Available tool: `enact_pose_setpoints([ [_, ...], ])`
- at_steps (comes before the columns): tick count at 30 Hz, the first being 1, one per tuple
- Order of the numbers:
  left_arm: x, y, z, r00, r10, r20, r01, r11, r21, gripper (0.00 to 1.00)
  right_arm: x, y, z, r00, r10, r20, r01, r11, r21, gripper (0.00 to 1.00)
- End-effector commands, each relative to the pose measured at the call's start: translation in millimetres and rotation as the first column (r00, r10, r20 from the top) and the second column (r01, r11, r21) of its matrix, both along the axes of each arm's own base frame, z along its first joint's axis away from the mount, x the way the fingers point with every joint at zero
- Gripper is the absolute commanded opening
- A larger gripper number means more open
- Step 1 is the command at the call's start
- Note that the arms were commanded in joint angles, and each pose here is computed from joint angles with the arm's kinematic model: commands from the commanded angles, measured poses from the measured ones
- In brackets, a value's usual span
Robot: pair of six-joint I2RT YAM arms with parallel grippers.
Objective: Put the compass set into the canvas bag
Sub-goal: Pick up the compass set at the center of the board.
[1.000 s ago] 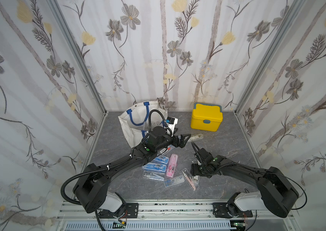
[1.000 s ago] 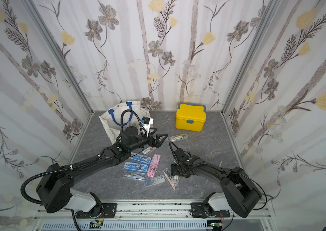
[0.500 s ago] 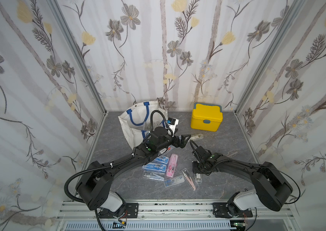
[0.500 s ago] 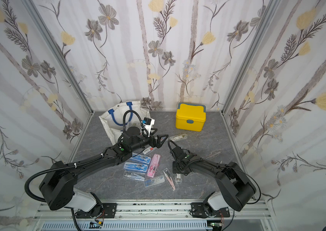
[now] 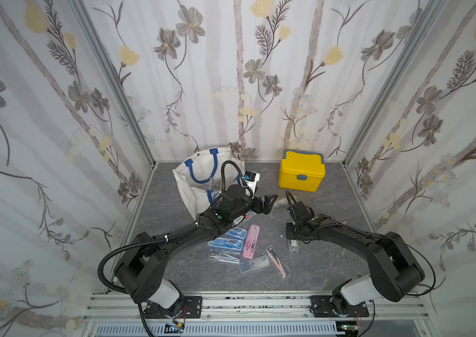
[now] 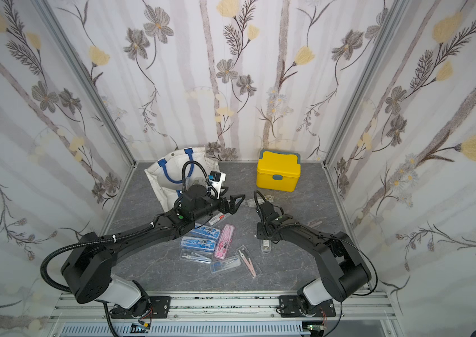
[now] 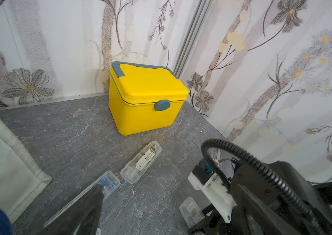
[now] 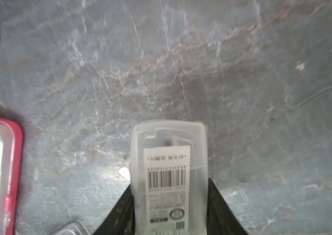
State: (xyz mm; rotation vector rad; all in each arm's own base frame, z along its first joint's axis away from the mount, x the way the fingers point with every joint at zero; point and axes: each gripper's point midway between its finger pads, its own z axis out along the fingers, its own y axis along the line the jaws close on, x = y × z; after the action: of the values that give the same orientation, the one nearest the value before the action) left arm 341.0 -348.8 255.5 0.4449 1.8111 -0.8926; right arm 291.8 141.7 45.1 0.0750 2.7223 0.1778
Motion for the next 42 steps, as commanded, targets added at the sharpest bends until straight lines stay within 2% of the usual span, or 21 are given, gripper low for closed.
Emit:
enact_pose_setpoints([
  [1,3.1,1.5,13.2,0.999,0.016,0.037,-0.015,0.999,-0.033,1.0,24.6,4.0,26.2,0.994,0.015,0.104,-0.02,0.999,0.051,0.39],
  [6,-4.1,-5.7,7.5,0.999,-0.026,0.031,0.027,0.999,-0.033,1.0,55.6,1.2,69.3,0.971,-0.027,0.238,-0.001,0.993,0.118,0.39],
  [11,-22.5,-20.4,2.0,0.992,-0.085,0.089,0.085,0.996,0.004,1.0,80.9,0.2,110.2,0.935,-0.074,0.346,0.004,0.98,0.198,0.38],
  [16,-29.4,-40.0,-5.3,0.987,-0.054,0.154,0.045,0.997,0.063,1.0,98.0,-0.6,147.4,0.893,-0.116,0.434,-0.011,0.96,0.279,0.38],
  [22,-34.5,-66.6,-7.1,0.98,-0.086,0.177,0.09,0.996,-0.016,1.0,101.9,-1.8,181.0,0.848,-0.159,0.506,-0.061,0.918,0.391,0.38],
  [31,-16.9,-105.7,-12.0,0.988,-0.095,0.119,0.104,0.992,-0.071,0.94,93.5,-2.4,199.8,0.813,-0.177,0.555,-0.123,0.879,0.461,0.38],
  [38,-6.5,-125.2,-25.7,0.991,-0.112,0.077,0.114,0.993,-0.027,0.86,90.6,-7.9,209.1,0.798,-0.195,0.571,-0.138,0.862,0.488,0.38],
  [42,-3.4,-129.3,-28.8,0.99,-0.113,0.08,0.115,0.993,-0.023,0.76,88.8,-9.6,211.9,0.795,-0.199,0.573,-0.147,0.854,0.5,0.38],
])
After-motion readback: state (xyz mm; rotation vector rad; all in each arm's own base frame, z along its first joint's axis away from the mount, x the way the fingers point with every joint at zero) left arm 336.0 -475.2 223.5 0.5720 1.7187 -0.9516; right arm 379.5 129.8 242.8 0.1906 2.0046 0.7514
